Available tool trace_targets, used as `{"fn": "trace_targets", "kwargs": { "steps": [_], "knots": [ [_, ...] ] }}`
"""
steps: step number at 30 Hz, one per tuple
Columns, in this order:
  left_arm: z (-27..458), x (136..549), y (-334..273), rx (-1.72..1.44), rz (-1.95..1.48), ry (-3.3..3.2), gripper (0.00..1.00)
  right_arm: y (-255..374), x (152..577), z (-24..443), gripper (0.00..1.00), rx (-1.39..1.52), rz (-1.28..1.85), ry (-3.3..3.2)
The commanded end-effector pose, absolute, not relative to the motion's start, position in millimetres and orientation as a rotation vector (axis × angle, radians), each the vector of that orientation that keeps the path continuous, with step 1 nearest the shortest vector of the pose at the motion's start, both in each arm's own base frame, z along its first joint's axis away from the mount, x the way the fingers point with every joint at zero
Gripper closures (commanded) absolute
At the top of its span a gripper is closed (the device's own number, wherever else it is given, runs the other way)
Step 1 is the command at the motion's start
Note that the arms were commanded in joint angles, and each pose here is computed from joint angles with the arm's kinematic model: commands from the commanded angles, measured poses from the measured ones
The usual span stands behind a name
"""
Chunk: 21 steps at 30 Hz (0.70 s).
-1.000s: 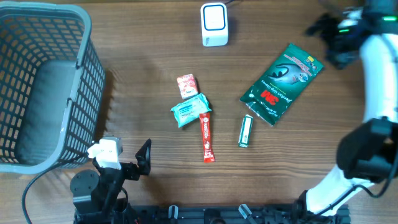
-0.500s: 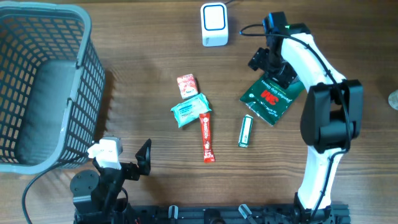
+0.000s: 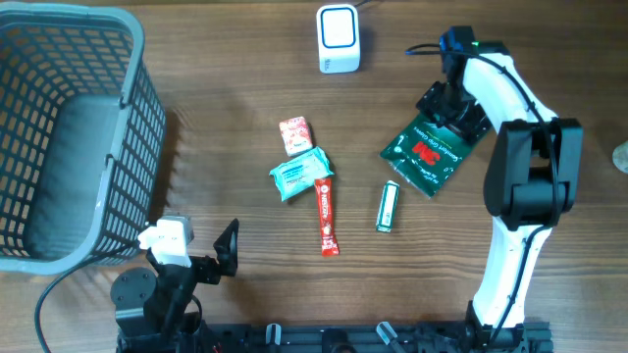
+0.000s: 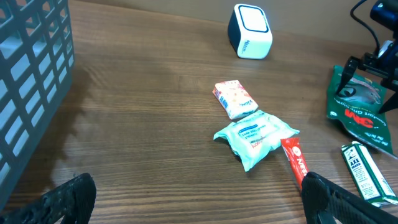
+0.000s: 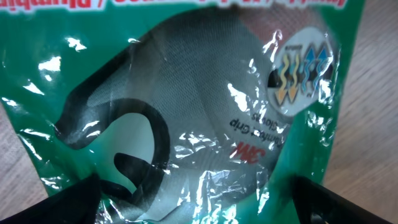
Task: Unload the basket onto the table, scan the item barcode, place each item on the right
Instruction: 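Return right gripper to the green glove pack and grasp its top edge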
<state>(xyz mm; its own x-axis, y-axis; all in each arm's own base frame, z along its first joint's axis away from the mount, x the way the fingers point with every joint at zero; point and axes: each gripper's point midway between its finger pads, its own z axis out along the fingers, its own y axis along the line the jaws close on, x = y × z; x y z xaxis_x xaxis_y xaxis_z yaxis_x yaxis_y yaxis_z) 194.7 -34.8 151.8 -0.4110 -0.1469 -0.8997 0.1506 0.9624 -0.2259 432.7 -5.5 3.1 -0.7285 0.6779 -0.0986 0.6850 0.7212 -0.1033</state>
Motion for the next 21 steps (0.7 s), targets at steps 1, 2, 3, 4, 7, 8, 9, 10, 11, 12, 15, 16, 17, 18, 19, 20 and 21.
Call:
{"fn": "trace_targets", "kwargs": {
  "steps": [1, 2, 3, 4, 7, 8, 9, 10, 11, 12, 15, 16, 17, 18, 19, 20, 21],
  "knots": [
    [149.0, 194.6, -36.4, 0.022, -0.328, 1.971, 0.0, -6.3, 412.6, -51.7, 0.02, 1.101, -0.282, 3.01],
    [149.0, 194.6, -36.4, 0.022, -0.328, 1.971, 0.0, -5.3, 410.3, -59.1, 0.04, 1.103, -0.288, 3.024],
    [149.0, 194.6, -36.4, 0.022, -0.328, 1.971, 0.0, -5.2, 409.1, -64.0, 0.08, 1.104, -0.295, 3.032],
    [148.9, 194.6, -36.4, 0.022, -0.328, 1.972, 0.0, -5.2, 408.7, -65.2, 0.12, 1.105, -0.296, 3.034],
    [149.0, 194.6, -36.4, 0.022, -0.328, 1.971, 0.0, -5.4, 408.1, -65.8, 0.19, 1.106, -0.3, 3.037],
    [149.0, 194.6, -36.4, 0.022, -0.328, 1.971, 0.0, -5.5, 408.2, -65.6, 0.19, 1.105, -0.3, 3.037],
    [149.0, 194.6, -36.4, 0.022, -0.328, 1.971, 0.0, -5.5, 407.6, -65.5, 0.19, 1.106, -0.302, 3.04],
    [149.0, 194.6, -36.4, 0.022, -0.328, 1.971, 0.0, -5.5, 406.4, -65.2, 0.19, 1.108, -0.305, 3.044],
    [149.0, 194.6, -36.4, 0.022, -0.328, 1.971, 0.0, -5.2, 406.5, -64.0, 0.17, 1.11, -0.303, 3.045],
    [149.0, 194.6, -36.4, 0.022, -0.328, 1.971, 0.0, -2.8, 408.0, -60.8, 0.12, 1.109, -0.284, 3.053],
    [149.0, 194.6, -36.4, 0.022, -0.328, 1.971, 0.0, 6.8, 421.1, -37.1, 0.0, 1.085, -0.191, 3.074],
    [149.0, 194.6, -36.4, 0.022, -0.328, 1.971, 0.0, 8.6, 426.7, -28.4, 0.0, 1.084, -0.169, 3.067],
    [149.0, 194.6, -36.4, 0.022, -0.328, 1.971, 0.0, 10.2, 432.6, -19.3, 0.01, 1.082, -0.149, 3.057],
    [149.0, 194.6, -36.4, 0.022, -0.328, 1.971, 0.0, 12.0, 439.1, -11.5, 0.0, 1.078, -0.124, 3.043],
    [149.0, 194.6, -36.4, 0.022, -0.328, 1.971, 0.0, 13.6, 444.7, -6.0, 0.01, 1.073, -0.103, 3.031],
    [149.0, 194.6, -36.4, 0.022, -0.328, 1.971, 0.0, 13.8, 449.3, -2.6, 0.0, 1.068, -0.092, 3.017],
    [149.0, 194.6, -36.4, 0.022, -0.328, 1.971, 0.0, 13.9, 451.2, -2.4, 0.0, 1.071, -0.088, 3.009]
  ]
}}
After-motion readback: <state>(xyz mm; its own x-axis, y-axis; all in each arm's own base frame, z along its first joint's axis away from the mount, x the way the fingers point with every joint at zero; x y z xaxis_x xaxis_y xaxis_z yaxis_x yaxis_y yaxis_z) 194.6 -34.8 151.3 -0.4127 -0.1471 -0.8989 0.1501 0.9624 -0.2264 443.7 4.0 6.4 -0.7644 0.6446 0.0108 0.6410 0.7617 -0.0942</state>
